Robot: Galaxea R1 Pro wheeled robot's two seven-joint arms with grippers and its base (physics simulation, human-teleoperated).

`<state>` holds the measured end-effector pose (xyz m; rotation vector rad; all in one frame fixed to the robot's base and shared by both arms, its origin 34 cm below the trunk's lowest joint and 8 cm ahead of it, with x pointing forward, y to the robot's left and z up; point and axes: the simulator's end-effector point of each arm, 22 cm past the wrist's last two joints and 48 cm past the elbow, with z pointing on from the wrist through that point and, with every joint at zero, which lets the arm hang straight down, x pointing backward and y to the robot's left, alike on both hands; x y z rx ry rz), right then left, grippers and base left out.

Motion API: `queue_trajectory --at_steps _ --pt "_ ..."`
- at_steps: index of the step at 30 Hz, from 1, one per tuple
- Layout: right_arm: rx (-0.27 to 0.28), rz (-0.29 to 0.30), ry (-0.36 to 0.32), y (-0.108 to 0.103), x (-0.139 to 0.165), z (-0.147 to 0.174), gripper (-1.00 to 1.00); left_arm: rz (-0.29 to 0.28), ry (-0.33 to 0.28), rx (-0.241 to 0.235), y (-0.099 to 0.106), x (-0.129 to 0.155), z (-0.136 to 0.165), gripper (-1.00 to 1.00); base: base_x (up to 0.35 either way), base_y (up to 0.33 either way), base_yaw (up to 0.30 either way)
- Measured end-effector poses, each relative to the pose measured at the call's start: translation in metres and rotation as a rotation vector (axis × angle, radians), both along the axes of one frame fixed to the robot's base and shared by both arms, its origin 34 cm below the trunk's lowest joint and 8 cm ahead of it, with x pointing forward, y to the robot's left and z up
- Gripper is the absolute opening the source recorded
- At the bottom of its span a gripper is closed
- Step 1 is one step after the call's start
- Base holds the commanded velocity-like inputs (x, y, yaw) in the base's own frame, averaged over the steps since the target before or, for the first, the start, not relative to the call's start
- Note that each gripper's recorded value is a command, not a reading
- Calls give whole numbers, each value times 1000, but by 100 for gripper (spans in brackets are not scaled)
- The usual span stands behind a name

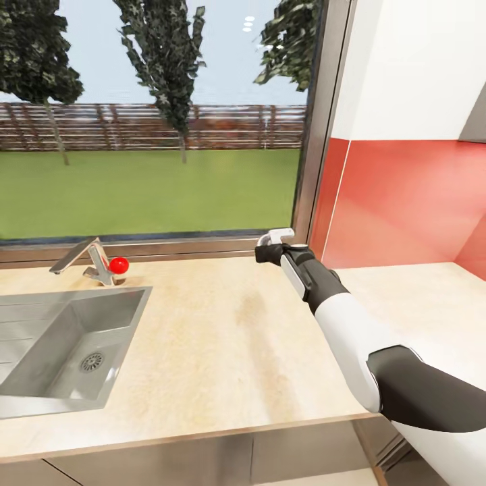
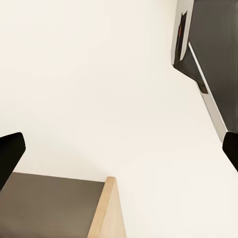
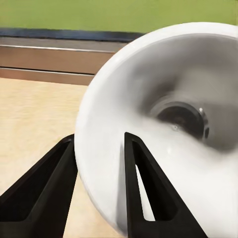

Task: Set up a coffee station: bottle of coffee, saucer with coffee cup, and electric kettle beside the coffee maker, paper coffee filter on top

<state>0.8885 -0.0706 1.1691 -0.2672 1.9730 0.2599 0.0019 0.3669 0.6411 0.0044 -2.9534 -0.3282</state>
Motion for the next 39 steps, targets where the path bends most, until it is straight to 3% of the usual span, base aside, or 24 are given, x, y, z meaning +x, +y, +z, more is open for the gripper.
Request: queue_trajectory --at_steps 2,3,9,16,28,39 --pt "4 7 -1 2 0 1 -100 0 0 0 0 0 0 100 0 0 0" --pt "28 57 3 13 -4 2 -100 0 0 0 0 0 0 100 0 0 0" --pt "57 124 8 28 -11 4 -100 -1 0 1 1 0 0 100 0 0 0" --pt "123 288 20 61 -31 11 -100 -2 -6 1 1 2 -1 100 0 0 0" --pt "128 310 10 65 -38 22 -100 2 -25 2 0 9 -2 100 -9 8 0" --pt "121 307 16 64 -42 24 -100 3 -43 4 2 16 -4 100 -218 191 0"
